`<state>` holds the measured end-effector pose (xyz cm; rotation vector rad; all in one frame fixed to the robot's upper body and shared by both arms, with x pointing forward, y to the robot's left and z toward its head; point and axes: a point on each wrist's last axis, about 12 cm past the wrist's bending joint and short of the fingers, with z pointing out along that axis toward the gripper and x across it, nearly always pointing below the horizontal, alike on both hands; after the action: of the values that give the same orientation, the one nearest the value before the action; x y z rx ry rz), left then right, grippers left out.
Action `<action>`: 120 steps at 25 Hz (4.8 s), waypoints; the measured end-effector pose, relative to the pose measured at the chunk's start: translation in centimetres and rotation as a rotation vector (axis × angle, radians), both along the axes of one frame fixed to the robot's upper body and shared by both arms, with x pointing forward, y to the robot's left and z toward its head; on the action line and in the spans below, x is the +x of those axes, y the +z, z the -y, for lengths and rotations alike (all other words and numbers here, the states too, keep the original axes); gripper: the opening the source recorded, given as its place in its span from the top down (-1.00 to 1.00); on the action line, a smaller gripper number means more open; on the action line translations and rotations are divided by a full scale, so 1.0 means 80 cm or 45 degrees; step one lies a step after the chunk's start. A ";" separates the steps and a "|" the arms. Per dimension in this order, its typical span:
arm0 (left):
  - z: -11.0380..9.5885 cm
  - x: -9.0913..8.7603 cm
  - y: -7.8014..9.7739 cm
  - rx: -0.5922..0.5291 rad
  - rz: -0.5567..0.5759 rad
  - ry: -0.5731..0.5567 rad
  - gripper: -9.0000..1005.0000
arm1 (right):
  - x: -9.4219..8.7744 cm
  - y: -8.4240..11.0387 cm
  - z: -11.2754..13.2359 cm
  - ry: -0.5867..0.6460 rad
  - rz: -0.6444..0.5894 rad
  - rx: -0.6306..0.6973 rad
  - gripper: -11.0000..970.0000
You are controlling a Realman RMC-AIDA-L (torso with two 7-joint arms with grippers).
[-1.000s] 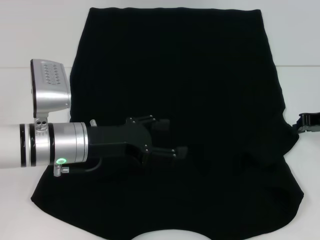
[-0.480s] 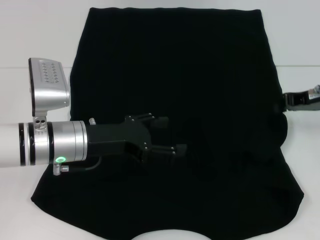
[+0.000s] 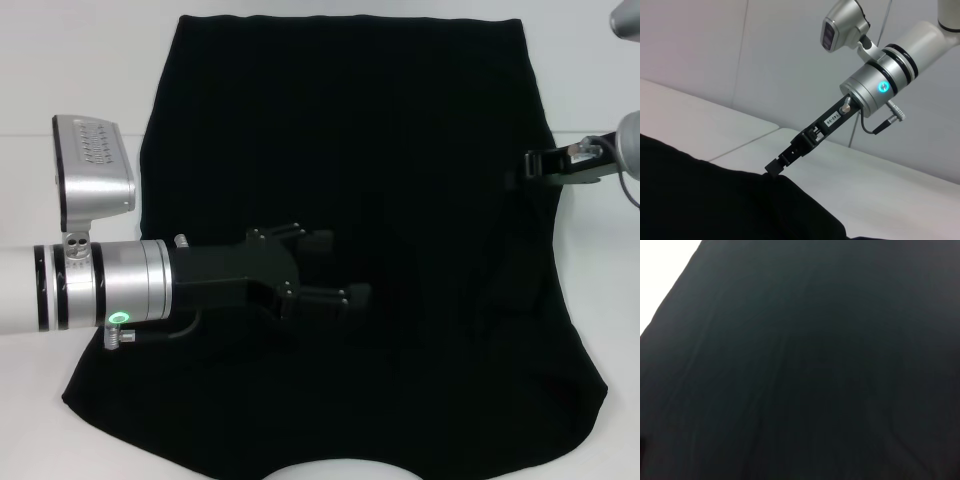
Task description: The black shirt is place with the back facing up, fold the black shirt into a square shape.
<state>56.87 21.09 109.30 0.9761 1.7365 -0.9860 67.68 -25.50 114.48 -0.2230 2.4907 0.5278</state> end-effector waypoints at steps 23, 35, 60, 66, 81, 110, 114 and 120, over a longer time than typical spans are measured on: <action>-0.004 0.001 -0.002 -0.001 -0.001 0.036 -0.89 | -0.007 -0.004 -0.028 0.140 0.004 -0.030 0.32; -0.011 0.000 -0.003 -0.004 -0.003 0.059 -0.89 | -0.052 -0.020 0.036 0.087 -0.248 0.133 -0.53; -0.042 -0.018 -0.010 -0.002 -0.017 0.121 -0.89 | -0.045 -0.019 -0.017 0.212 -0.033 0.431 -0.52; -0.083 -0.052 -0.007 -0.051 -0.053 0.133 -0.89 | -0.064 -0.031 0.000 0.281 0.175 0.517 -0.53; -0.174 -0.111 -0.025 0.075 -0.361 0.459 -0.89 | -0.100 -0.047 -0.031 0.746 0.402 0.432 -0.52; -0.202 -0.124 -0.040 0.213 -0.600 0.593 -0.79 | -0.096 -0.024 -0.039 0.899 0.422 0.415 -0.52; -0.194 -0.117 -0.040 0.230 -0.590 0.563 -0.72 | -0.096 -0.024 -0.039 0.898 0.423 0.415 -0.52; -0.187 -0.106 -0.038 0.245 -0.572 0.549 -0.62 | -0.096 -0.023 -0.039 0.898 0.425 0.419 -0.52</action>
<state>48.36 36.04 106.22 0.4714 2.3274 -0.8008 60.03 -22.35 112.65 -0.9829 1.9171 1.0681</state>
